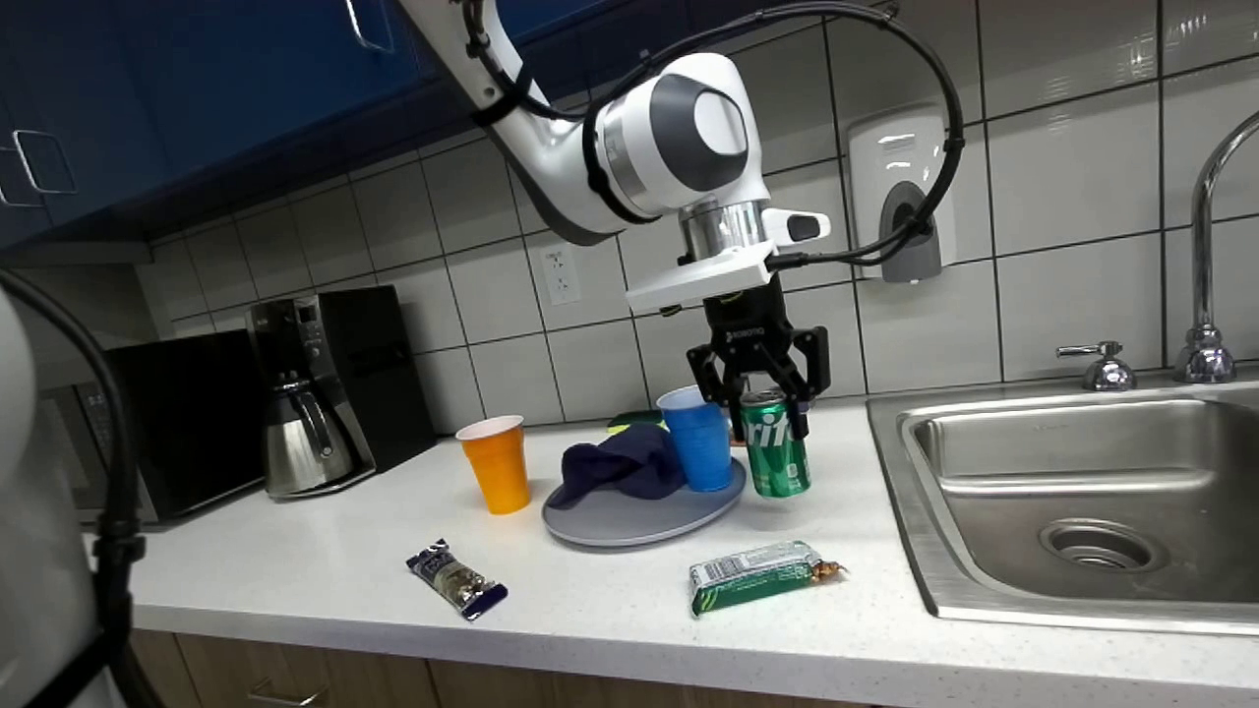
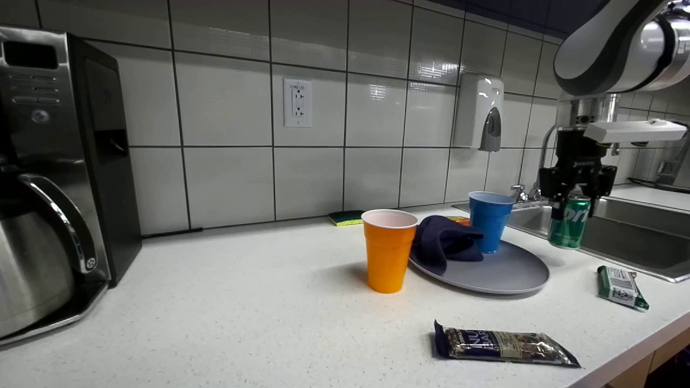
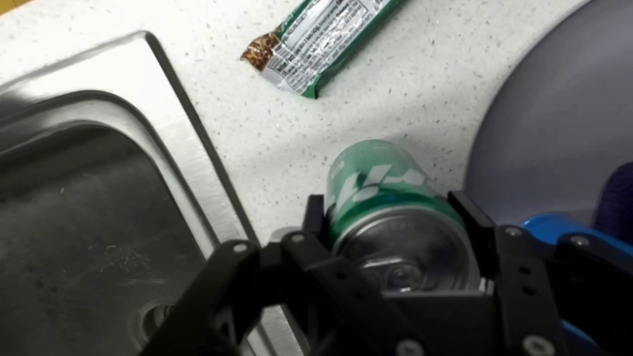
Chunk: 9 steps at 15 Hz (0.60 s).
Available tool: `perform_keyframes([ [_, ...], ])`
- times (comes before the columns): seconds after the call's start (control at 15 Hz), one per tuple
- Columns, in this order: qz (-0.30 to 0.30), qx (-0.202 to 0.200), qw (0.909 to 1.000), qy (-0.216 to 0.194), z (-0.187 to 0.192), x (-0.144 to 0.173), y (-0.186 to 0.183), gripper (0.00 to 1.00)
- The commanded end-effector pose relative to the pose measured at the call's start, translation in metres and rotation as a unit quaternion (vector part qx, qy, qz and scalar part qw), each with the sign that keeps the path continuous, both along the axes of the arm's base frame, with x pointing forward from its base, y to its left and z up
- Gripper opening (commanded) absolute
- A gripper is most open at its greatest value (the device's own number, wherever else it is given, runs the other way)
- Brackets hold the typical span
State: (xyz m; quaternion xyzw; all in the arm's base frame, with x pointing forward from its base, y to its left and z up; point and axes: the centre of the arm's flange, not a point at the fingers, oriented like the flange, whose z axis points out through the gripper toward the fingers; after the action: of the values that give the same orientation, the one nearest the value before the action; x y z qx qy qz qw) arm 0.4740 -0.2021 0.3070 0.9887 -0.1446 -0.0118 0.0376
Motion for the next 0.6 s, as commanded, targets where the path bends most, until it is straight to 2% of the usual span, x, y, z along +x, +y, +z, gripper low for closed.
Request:
perform_keyframes([
  [0.0, -0.016, -0.016, 0.9997, 0.005, -0.006, 0.023, -0.013, 0.38],
  [0.53, -0.025, -0.021, 0.9992, 0.022, -0.022, 0.032, -0.02, 0.38],
])
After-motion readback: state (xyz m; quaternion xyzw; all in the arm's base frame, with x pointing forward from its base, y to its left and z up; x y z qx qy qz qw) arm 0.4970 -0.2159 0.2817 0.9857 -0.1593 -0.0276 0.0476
